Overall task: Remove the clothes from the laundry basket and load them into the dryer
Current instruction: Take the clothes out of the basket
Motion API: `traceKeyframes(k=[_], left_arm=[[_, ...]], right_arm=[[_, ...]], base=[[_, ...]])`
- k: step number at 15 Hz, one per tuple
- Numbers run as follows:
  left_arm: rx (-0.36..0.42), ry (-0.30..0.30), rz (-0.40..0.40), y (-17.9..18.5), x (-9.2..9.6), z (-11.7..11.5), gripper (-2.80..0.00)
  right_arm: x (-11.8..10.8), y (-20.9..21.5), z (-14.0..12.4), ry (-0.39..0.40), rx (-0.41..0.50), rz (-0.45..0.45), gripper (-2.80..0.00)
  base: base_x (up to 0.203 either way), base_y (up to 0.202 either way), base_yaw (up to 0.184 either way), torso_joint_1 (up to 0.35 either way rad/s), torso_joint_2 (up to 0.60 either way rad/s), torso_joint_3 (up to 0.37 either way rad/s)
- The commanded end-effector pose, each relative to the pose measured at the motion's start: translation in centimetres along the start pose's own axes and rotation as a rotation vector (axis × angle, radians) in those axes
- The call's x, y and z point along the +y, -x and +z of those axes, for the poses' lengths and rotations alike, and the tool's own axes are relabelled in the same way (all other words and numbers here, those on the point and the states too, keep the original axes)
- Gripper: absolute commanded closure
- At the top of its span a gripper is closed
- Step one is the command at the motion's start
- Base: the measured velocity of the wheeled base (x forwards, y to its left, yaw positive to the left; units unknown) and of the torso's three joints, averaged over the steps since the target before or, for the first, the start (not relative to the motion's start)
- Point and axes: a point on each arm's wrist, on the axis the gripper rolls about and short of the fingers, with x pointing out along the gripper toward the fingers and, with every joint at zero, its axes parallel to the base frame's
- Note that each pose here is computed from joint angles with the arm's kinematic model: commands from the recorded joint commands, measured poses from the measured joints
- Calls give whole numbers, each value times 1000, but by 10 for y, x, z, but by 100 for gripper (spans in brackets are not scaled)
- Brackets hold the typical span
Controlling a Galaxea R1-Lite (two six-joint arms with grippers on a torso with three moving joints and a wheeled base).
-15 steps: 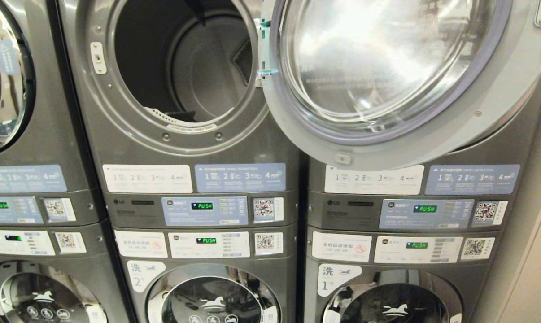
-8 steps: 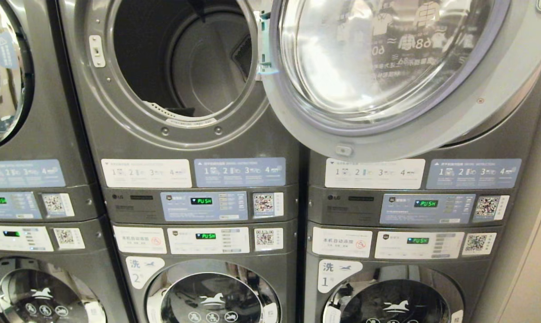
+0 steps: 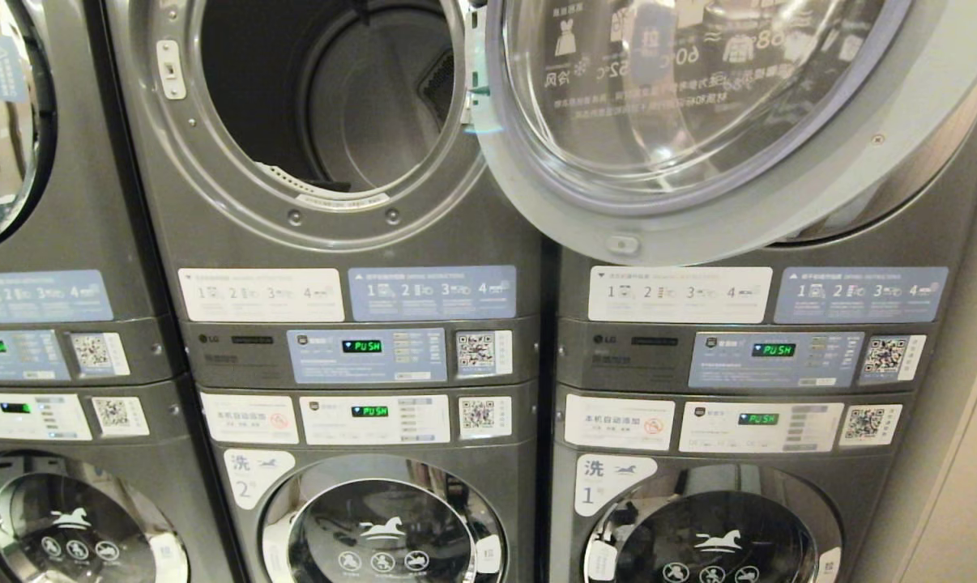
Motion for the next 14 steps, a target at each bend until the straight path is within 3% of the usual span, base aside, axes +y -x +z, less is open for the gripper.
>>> traceKeyframes(k=[1, 14], left_arm=[[26, -1, 2, -2, 0, -8, 0], [26, 0, 2, -2, 0, -8, 0]], right_arm=[[0, 0, 0, 0, 0, 0, 0], [0, 0, 0, 1, 0, 1, 0]], base=[[0, 0, 0, -154, 318, 166], [0, 0, 0, -162, 339, 176]])
